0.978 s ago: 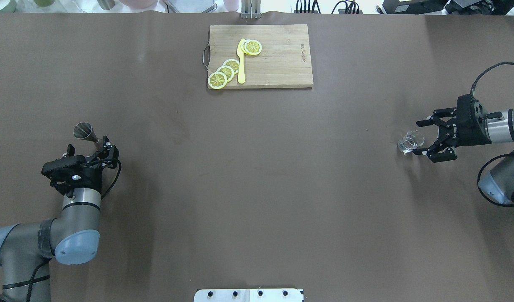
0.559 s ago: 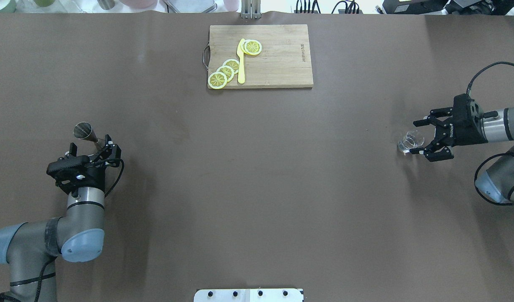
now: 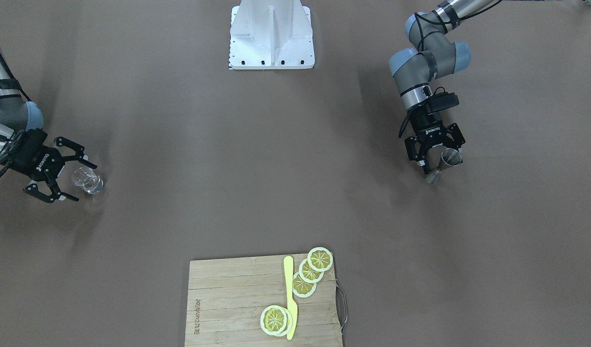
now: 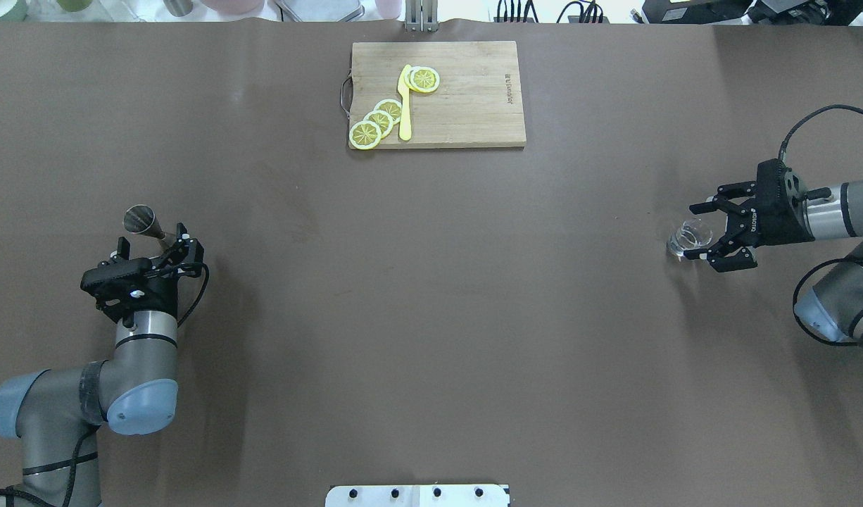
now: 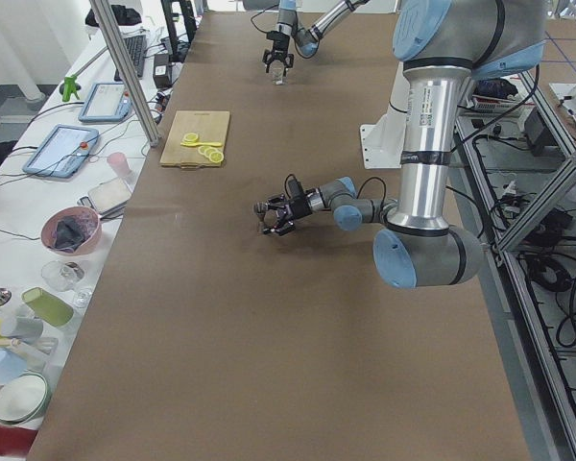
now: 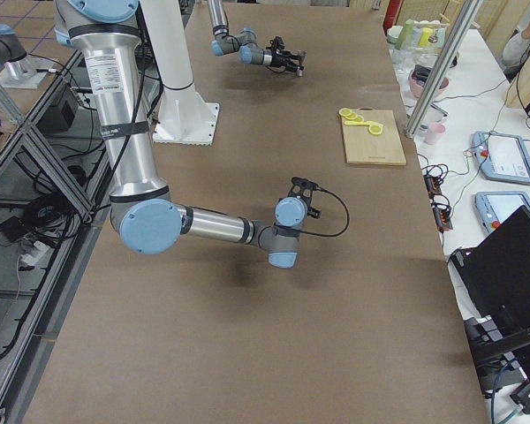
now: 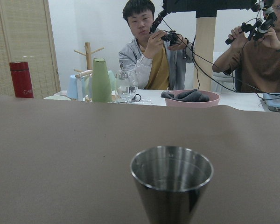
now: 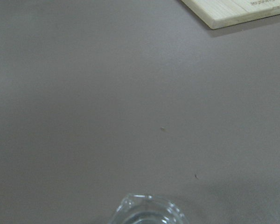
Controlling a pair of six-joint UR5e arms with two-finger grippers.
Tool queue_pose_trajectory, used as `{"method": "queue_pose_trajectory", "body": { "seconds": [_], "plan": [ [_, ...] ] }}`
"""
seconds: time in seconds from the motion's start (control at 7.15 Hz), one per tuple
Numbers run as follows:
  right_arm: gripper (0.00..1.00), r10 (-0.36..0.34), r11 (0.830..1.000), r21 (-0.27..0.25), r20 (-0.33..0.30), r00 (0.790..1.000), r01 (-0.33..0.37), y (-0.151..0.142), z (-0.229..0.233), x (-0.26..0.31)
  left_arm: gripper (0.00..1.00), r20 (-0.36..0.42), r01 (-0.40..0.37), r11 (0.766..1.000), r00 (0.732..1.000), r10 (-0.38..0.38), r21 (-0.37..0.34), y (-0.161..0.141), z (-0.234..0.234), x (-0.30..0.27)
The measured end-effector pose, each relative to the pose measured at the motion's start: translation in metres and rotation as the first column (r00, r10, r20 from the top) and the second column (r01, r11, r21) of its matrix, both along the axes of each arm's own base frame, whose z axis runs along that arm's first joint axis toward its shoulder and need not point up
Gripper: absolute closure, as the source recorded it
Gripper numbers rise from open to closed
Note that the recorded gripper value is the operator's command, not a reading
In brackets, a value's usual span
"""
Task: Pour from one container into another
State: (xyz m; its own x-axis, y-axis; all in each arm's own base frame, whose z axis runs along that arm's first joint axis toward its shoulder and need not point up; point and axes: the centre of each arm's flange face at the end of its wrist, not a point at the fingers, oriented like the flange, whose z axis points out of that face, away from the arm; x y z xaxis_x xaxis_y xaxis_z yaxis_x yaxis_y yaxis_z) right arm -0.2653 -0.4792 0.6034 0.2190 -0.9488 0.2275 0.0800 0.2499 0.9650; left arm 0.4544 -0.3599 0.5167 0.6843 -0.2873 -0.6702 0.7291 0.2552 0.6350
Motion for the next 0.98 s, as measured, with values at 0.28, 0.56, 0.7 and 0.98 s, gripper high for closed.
{"method": "queue_pose_trajectory", "body": {
  "seconds": [0.28, 0.56, 0.7, 0.98],
  "plan": [
    [0.24, -0.002, 1.000, 0.003, 0.001, 1.000, 0.002, 0.0006, -0.0005, -0.0010, 0.03, 0.000, 0.010, 1.000, 1.000, -0.010, 0.013, -0.0026, -0.0031, 0.0017],
    [0.26, -0.002, 1.000, 0.003, 0.001, 1.000, 0.002, 0.0008, -0.0004, -0.0012, 0.03, 0.007, 0.038, 0.998, 0.999, -0.039, 0.047, -0.0041, -0.0013, 0.0005],
    [0.28, -0.001, 1.000, 0.003, 0.001, 1.000, 0.001, 0.0006, -0.0003, -0.0012, 0.03, -0.004, 0.049, 0.997, 0.999, -0.049, 0.051, -0.0034, 0.0022, 0.0019],
    [0.28, 0.001, 1.000, 0.004, 0.000, 1.000, -0.001, 0.0007, -0.0003, -0.0018, 0.03, -0.008, 0.067, 0.995, 0.998, -0.067, 0.071, -0.0032, 0.0048, 0.0051]
  ]
}}
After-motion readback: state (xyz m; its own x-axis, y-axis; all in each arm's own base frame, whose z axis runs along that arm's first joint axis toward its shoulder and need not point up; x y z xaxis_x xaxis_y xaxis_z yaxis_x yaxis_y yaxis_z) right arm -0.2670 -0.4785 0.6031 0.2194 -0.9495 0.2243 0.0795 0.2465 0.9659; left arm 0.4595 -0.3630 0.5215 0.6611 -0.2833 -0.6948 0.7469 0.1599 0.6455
